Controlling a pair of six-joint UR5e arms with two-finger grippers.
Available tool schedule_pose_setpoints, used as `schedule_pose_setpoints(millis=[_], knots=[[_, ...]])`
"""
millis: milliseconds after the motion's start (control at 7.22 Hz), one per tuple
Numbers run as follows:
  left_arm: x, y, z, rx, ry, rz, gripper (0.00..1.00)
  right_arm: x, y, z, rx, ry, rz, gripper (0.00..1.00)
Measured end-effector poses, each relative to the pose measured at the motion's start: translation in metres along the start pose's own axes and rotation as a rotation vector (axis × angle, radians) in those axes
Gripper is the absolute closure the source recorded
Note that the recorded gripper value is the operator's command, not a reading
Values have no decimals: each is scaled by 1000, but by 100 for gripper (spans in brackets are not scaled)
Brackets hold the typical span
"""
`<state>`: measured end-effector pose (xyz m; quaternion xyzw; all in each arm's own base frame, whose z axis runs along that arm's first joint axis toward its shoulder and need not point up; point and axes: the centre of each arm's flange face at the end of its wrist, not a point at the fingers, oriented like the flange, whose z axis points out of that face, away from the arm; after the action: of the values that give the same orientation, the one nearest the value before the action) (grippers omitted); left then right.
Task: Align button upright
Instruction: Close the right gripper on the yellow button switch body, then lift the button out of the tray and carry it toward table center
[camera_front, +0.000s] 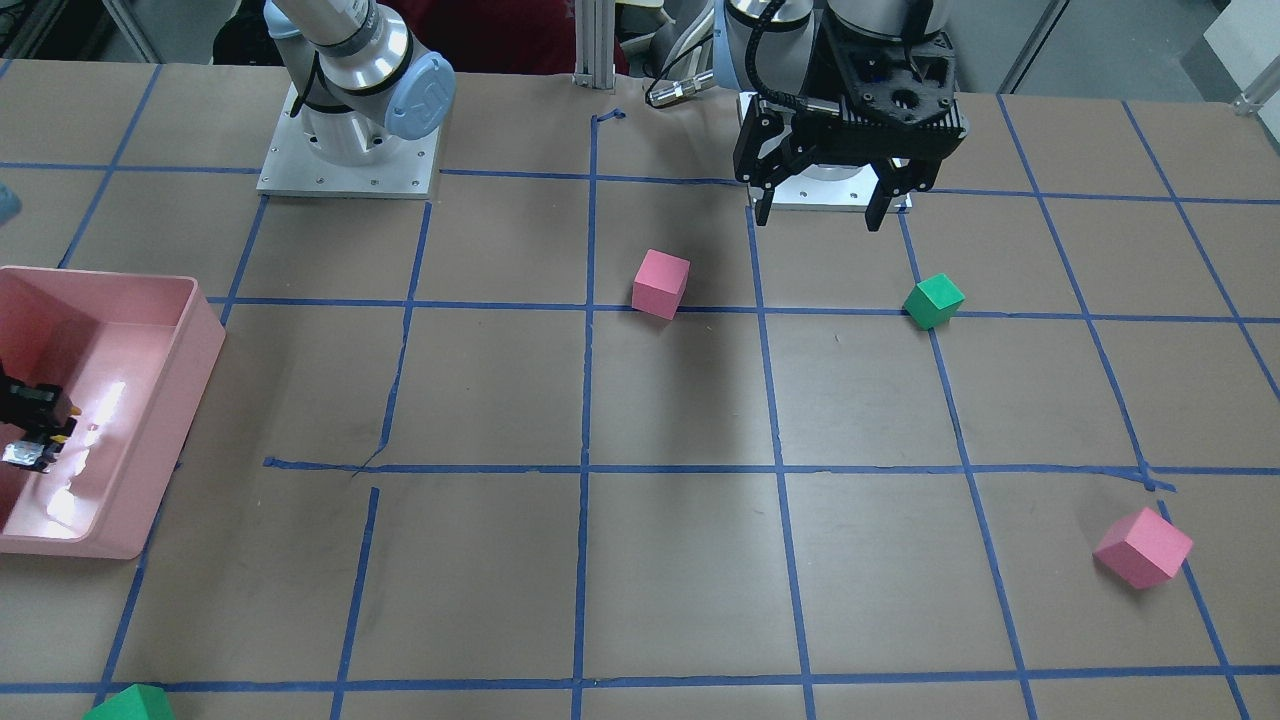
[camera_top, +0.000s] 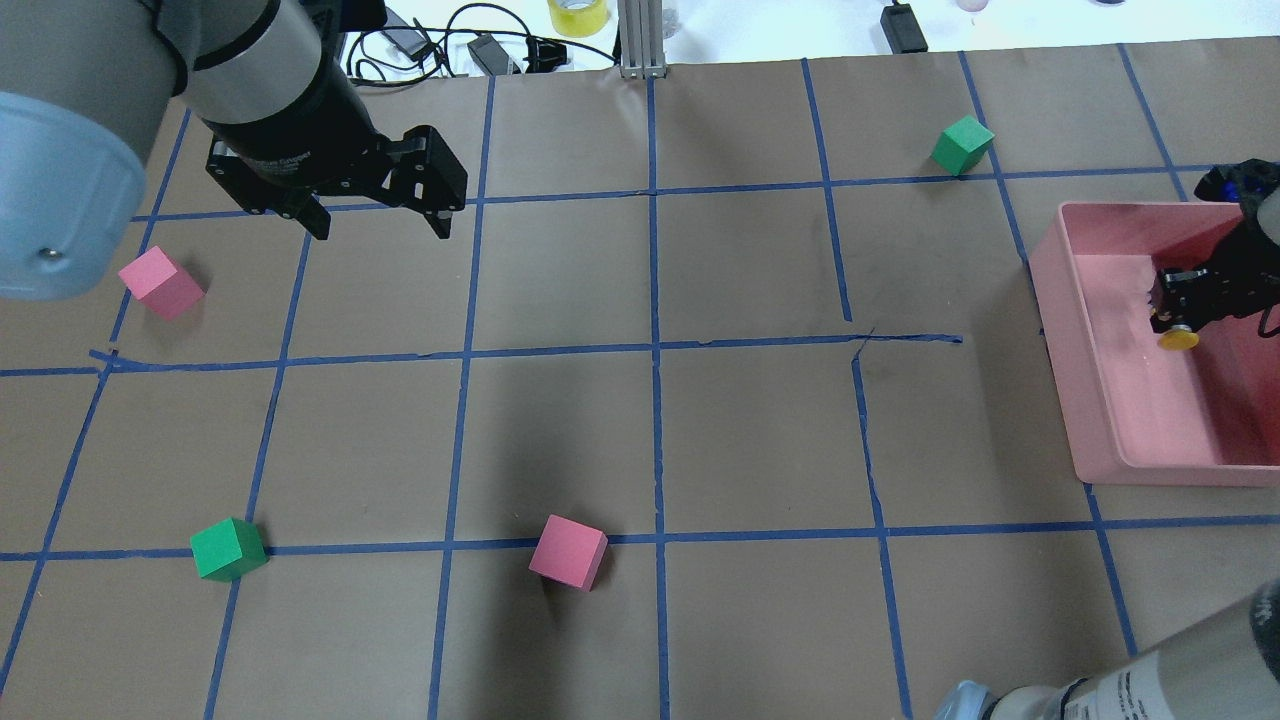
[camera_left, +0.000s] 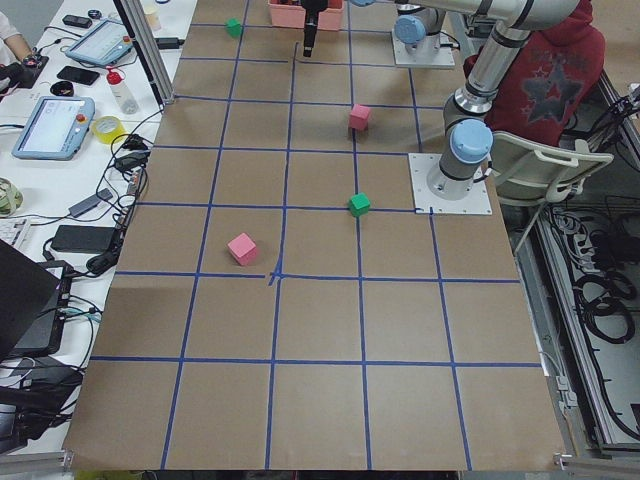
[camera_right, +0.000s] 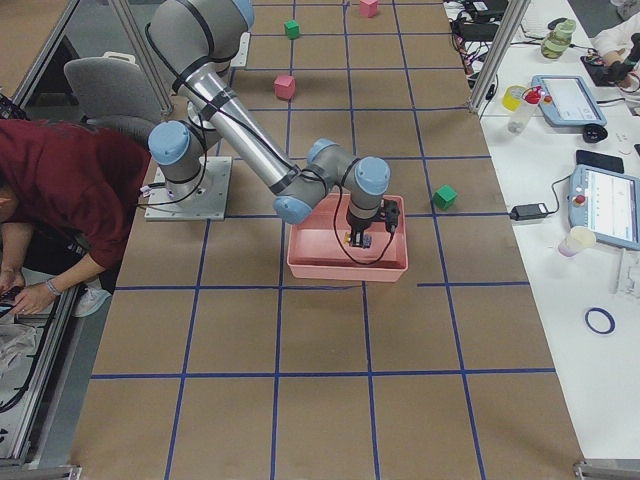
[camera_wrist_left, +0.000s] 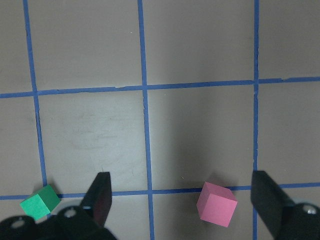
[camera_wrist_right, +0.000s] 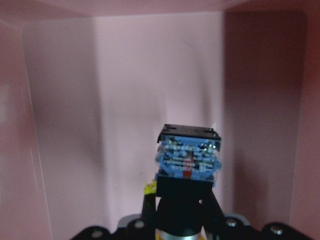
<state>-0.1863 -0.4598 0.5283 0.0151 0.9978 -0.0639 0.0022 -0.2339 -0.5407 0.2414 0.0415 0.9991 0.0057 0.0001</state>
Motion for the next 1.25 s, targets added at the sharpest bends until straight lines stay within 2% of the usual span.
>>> schedule_pose_setpoints(millis=[277, 554, 831, 1247], knots=[[0, 1, 0, 0, 0, 0, 0, -5, -8, -49, 67, 39, -13, 100], [0, 1, 0, 0, 0, 0, 0, -41, -27, -77, 106, 47, -30, 100], [0, 1, 0, 0, 0, 0, 0, -137, -49, -87, 130, 36, -10, 100], [0, 1, 0, 0, 0, 0, 0, -285, -52, -76, 128, 8, 27, 100]])
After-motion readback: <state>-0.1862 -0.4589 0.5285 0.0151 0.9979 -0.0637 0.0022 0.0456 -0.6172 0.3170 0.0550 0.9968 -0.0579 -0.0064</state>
